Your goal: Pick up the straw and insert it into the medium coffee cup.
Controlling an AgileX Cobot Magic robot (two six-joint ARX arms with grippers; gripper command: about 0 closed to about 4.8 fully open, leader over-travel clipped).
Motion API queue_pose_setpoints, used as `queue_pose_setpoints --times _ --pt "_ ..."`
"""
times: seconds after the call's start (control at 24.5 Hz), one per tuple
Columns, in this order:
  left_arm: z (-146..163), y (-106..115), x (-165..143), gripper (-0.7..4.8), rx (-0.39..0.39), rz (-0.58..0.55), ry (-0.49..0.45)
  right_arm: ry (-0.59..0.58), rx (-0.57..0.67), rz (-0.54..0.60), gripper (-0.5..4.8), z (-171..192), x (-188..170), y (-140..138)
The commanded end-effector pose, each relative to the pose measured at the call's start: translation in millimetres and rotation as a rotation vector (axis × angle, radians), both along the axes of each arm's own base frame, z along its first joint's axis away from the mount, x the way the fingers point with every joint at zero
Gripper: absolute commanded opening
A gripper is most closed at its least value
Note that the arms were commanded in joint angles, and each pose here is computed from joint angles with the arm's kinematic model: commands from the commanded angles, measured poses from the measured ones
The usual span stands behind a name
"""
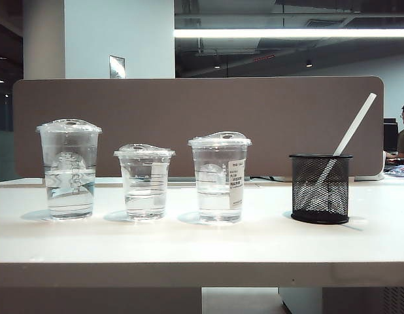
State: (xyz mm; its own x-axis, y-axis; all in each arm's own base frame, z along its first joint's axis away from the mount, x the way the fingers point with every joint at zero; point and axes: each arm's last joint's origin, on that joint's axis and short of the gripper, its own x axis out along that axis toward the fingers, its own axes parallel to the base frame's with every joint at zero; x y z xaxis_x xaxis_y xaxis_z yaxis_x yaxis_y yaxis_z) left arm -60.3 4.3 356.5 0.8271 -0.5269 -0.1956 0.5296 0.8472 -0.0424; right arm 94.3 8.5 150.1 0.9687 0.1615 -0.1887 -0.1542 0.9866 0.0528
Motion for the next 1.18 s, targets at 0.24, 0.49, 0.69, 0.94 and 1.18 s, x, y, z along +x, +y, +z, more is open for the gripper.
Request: queue_pose_setpoints --times 0.24,0.49,0.69,0.94,1.18 --pt "1 0 0 -0.04 -0.002 -0.003 -0.006 -0.004 0.000 0.001 -0.08 1 0 0" --pt "1 0 0 -0.04 -0.002 -0.003 -0.006 -0.004 0.001 0.002 -0.08 1 0 0" --pt "1 0 0 -0.04 -0.002 -0.003 -0.006 -0.037 0.001 -0.003 -0.09 5 0 0" --pt "1 0 0 -0.04 -0.002 -0.003 -0.006 -0.291 -0.012 -0.192 -0.09 76 -17 -6" --pt "1 0 0 -0.04 -0.002 -0.003 -0.006 -0.574 -0.274 -0.293 -0.08 177 -53 -11"
